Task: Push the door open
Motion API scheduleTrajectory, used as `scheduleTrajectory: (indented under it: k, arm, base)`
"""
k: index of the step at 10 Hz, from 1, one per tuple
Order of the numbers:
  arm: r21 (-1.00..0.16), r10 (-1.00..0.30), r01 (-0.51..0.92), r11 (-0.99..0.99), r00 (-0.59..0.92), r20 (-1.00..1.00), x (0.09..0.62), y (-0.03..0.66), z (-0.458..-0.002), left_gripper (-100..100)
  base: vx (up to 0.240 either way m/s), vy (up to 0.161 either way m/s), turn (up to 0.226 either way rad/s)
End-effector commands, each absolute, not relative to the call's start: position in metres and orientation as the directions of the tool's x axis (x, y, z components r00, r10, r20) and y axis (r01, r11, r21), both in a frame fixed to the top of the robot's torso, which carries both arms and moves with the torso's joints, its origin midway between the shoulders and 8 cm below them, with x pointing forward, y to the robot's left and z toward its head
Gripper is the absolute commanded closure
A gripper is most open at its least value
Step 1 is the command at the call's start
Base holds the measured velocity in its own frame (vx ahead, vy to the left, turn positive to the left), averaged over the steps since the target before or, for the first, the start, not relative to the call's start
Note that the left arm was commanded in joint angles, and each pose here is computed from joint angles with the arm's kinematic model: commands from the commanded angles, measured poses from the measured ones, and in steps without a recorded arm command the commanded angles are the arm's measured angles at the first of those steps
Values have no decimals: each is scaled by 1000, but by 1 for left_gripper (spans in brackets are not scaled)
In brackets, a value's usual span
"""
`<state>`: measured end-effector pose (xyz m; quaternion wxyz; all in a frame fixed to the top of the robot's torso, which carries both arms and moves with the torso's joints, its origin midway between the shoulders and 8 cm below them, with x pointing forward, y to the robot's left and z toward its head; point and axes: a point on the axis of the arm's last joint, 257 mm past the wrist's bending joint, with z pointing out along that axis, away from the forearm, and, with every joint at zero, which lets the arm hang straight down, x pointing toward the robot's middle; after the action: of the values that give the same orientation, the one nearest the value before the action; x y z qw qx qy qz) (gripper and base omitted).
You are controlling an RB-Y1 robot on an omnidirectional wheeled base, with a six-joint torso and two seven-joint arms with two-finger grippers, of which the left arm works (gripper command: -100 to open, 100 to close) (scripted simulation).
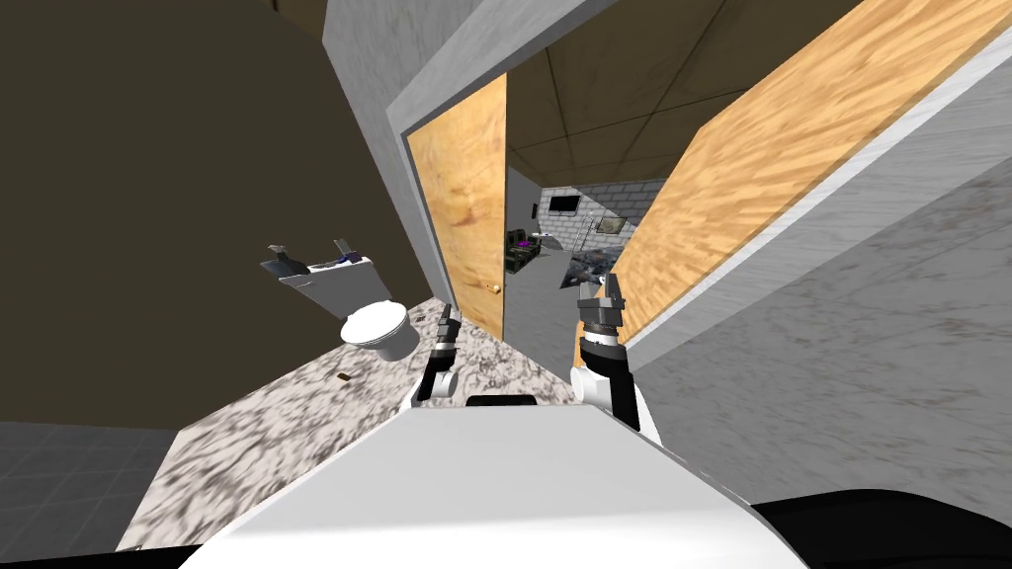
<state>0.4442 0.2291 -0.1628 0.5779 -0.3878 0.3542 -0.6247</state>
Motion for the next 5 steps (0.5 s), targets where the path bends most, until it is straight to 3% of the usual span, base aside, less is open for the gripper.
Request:
scheduleTrajectory:
  k: [1,5]
  arm:
    - [-898,-996,431,-87,-46,75,451,222,-173,-100]
    - [-917,-995,389,-95,-74,72,462,208,-199,-100]
  base:
    - [71,58,-96]
    - [61,60,-85]
